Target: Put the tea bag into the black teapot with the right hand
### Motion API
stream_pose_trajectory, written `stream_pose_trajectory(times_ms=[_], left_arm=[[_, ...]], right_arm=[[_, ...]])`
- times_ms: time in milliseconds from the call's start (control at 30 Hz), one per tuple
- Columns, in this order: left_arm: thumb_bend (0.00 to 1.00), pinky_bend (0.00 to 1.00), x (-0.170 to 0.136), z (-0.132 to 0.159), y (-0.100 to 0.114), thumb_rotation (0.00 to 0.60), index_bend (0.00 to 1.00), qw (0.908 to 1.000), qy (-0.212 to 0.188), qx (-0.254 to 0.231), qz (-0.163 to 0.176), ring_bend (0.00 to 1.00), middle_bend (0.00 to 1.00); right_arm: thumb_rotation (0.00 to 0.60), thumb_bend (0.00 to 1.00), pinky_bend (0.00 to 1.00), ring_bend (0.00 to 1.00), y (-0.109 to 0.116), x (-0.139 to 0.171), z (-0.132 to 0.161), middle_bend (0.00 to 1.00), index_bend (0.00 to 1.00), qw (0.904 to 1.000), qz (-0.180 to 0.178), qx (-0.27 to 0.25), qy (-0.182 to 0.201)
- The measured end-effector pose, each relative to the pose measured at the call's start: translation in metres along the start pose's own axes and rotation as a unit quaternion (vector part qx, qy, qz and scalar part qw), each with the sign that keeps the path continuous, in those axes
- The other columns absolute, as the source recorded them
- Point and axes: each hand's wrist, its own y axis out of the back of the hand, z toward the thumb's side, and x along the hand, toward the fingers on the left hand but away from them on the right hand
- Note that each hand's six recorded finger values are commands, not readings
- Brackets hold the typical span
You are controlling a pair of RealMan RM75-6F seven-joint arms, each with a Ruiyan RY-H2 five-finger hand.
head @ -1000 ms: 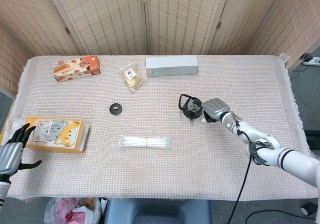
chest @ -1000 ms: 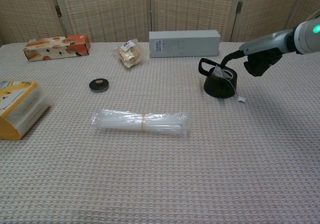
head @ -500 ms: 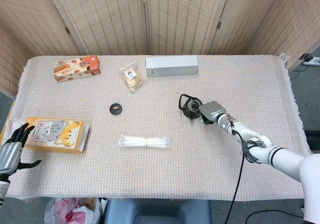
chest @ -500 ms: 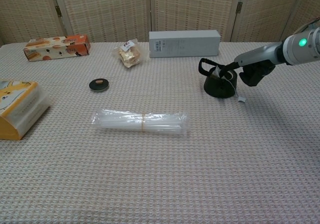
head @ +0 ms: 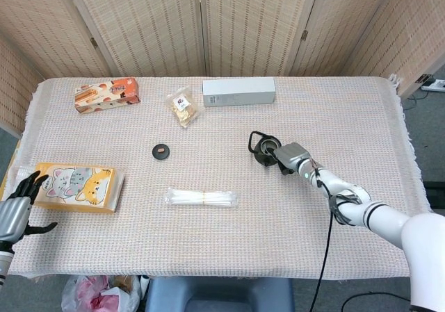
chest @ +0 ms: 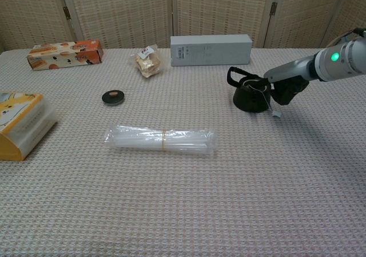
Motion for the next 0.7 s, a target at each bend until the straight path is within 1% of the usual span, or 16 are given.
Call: stream_pose_trajectory(times_ms=[67,200,267,333,400,433,467,500,533,567,600,633,667,700], left_arm=[[0.11,0.28,-0.001,0.001,0.0,0.6,0.0,1.0,-0.002,0.002,0.001,0.04,0.0],[0.11,0.28,-0.003,0.003,0.0,0.6,0.0,1.0,-0.005,0.005,0.004,0.04,0.0],[0.11,0.28,-0.004,0.004,0.0,0.6,0.0,0.9999,-0.007,0.007,0.004,0.04,0.0],[0.11,0.28,-0.005,0.007,-0.001,0.6,0.0,0.9999,-0.012,0.01,0.005,0.04,0.0],[0.11,0.28,-0.007,0.011,-0.001,0.6,0.0,0.9998,-0.017,0.012,0.006,0.04,0.0],[0.11,0.28,-0.007,0.012,-0.001,0.6,0.0,0.9997,-0.02,0.012,0.006,0.04,0.0],[0.11,0.28,-0.008,0.014,-0.001,0.6,0.0,0.9996,-0.023,0.013,0.007,0.04,0.0],[0.11,0.28,-0.009,0.016,0.0,0.6,0.0,0.9995,-0.027,0.014,0.01,0.04,0.0],[0.11,0.28,-0.01,0.017,0.0,0.6,0.0,0.9994,-0.029,0.014,0.011,0.04,0.0],[0.11,0.28,-0.01,0.018,0.0,0.6,0.0,0.9993,-0.031,0.015,0.013,0.04,0.0],[0.11,0.28,-0.011,0.019,0.001,0.6,0.0,0.9992,-0.033,0.015,0.015,0.04,0.0],[0.11,0.28,-0.012,0.02,0.001,0.6,0.0,0.9992,-0.035,0.015,0.016,0.04,0.0],[0.11,0.28,-0.012,0.021,0.002,0.6,0.0,0.9991,-0.036,0.014,0.018,0.04,0.0],[0.11,0.28,-0.014,0.021,0.003,0.6,0.0,0.999,-0.037,0.013,0.021,0.04,0.0]], right_arm=[[0.6,1.0,1.0,0.97,0.002,0.004,0.0,1.0,0.12,1.0,-0.005,0.0,0.003],[0.6,0.99,1.0,0.95,0.013,0.025,-0.002,1.0,0.12,0.9994,-0.032,0.0,0.015],[0.6,0.93,1.0,0.94,0.02,0.04,-0.004,1.0,0.12,0.9985,-0.051,-0.002,0.02],[0.6,0.84,1.0,0.91,0.028,0.059,-0.006,1.0,0.12,0.9967,-0.077,-0.006,0.026],[0.6,0.77,1.0,0.85,0.035,0.082,-0.008,0.97,0.11,0.9938,-0.107,-0.011,0.029],[0.6,0.74,1.0,0.8,0.037,0.092,-0.009,0.93,0.1,0.9922,-0.12,-0.013,0.031],[0.6,0.7,1.0,0.73,0.039,0.102,-0.009,0.85,0.08,0.9905,-0.133,-0.015,0.032],[0.6,0.66,0.96,0.63,0.04,0.118,-0.01,0.74,0.05,0.9872,-0.155,-0.019,0.031],[0.6,0.62,0.9,0.55,0.04,0.125,-0.011,0.65,0.03,0.9857,-0.165,-0.02,0.03],[0.6,0.59,0.84,0.5,0.04,0.134,-0.014,0.58,0.02,0.9832,-0.179,-0.02,0.027],[0.6,0.54,0.74,0.42,0.04,0.145,-0.018,0.48,0.0,0.9794,-0.2,-0.019,0.02],[0.6,0.5,0.66,0.37,0.038,0.154,-0.022,0.4,0.0,0.9761,-0.216,-0.018,0.013],[0.6,0.48,0.6,0.32,0.036,0.162,-0.027,0.34,0.0,0.9724,-0.233,-0.017,0.005],[0.6,0.45,0.53,0.27,0.032,0.173,-0.032,0.28,0.0,0.9667,-0.255,-0.016,-0.007]])
